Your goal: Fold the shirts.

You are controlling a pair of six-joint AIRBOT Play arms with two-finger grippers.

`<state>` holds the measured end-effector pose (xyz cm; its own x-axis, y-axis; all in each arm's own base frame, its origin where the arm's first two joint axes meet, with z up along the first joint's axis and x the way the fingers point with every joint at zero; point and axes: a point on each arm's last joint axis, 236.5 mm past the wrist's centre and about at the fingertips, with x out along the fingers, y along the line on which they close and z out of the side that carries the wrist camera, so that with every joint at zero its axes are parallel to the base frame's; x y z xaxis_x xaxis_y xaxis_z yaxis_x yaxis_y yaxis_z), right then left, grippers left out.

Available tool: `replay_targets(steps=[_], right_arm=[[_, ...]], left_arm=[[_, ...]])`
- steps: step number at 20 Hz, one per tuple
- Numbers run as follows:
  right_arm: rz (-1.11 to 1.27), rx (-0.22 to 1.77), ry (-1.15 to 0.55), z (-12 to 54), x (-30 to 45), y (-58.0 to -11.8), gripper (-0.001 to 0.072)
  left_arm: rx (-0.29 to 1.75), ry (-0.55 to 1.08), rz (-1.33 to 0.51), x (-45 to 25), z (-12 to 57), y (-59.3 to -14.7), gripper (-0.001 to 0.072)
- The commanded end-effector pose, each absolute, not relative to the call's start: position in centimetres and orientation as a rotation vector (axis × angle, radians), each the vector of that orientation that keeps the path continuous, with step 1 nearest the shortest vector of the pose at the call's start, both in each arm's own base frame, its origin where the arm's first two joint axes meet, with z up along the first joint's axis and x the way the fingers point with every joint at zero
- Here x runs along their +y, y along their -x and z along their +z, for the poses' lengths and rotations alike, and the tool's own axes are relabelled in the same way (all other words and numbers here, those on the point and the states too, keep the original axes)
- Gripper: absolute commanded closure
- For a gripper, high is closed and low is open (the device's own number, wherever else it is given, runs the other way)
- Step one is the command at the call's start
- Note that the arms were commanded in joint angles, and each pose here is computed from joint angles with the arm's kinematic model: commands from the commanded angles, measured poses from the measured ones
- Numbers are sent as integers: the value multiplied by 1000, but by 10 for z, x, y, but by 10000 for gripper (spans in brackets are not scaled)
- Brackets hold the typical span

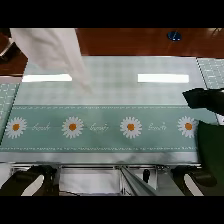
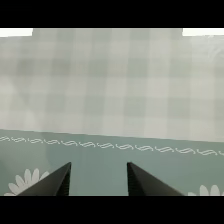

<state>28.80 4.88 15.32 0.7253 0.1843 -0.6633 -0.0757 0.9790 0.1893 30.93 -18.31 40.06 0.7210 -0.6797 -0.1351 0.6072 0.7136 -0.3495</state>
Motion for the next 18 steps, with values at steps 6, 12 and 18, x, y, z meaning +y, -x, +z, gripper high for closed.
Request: replay_targets(steps=[6, 12, 18], right_arm=[[151, 679, -147, 174, 48, -272, 307], [153, 708, -140, 167, 48, -269, 306], [133, 850, -146, 121, 47, -288, 306]], left_arm=[[224, 431, -1001, -328, 327, -248, 685], [611, 408, -823, -330, 133, -271, 685], [1042, 324, -731, -301, 7, -249, 300]])
